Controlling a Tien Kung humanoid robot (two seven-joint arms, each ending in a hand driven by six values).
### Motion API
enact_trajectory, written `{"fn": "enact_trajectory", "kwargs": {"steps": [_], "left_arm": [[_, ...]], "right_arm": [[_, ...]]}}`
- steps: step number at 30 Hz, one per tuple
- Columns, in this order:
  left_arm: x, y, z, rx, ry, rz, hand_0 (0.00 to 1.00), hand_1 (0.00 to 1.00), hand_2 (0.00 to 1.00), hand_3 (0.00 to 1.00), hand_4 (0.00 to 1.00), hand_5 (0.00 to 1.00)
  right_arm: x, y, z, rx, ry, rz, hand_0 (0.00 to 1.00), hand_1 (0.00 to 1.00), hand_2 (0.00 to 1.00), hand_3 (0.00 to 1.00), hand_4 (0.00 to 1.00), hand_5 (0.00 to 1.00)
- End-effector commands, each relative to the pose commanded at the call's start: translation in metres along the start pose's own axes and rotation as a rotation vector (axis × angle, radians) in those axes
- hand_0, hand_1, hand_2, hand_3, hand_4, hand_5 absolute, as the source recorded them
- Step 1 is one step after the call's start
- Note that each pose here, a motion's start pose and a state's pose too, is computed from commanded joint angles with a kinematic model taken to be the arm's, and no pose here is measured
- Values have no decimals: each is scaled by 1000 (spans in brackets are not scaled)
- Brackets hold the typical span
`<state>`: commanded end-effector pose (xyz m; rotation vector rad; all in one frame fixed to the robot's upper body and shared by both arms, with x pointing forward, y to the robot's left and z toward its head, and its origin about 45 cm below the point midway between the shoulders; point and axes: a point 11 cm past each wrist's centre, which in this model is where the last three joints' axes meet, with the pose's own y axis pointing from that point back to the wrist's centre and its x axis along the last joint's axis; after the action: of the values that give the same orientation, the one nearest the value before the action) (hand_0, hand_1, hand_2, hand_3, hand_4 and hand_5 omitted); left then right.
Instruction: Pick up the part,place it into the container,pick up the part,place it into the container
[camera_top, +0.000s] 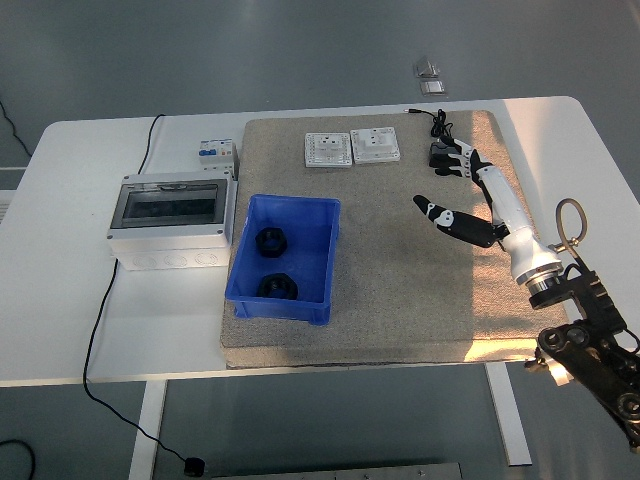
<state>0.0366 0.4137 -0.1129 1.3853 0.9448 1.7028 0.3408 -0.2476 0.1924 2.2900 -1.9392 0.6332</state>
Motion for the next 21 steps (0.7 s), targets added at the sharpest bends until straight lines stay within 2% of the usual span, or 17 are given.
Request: {"fn": "enact_trajectory", "kwargs": {"steps": [1,6,7,8,16,21], "left_arm": [[0,0,1,-1,-4,-1,696,670,720,708,783,911],[-2,0,4,-12,-20,-9,696,670,720,708,783,911],[-3,0,5,-15,-22,-11,696,671,719,708,783,912],[-3,0,6,-18,-24,-12,696,671,719,708,783,912],[-2,0,11,-29,-34,-16,696,671,718,709,782,906],[1,0,14,-35,-39,-14,696,671,717,709,782,904]], "right_arm": [[6,4,3,-2,-34,29,773,635,708,697,837,462],[35,12,7,17,-189,175,773,635,708,697,837,462],[38,13,8,16,-219,197,746,597,693,662,863,523],[41,14,10,12,-249,217,746,597,693,662,863,523],[53,21,25,-50,-469,350,741,577,682,653,860,529],[55,24,33,-86,-571,404,743,575,680,648,854,524]]}}
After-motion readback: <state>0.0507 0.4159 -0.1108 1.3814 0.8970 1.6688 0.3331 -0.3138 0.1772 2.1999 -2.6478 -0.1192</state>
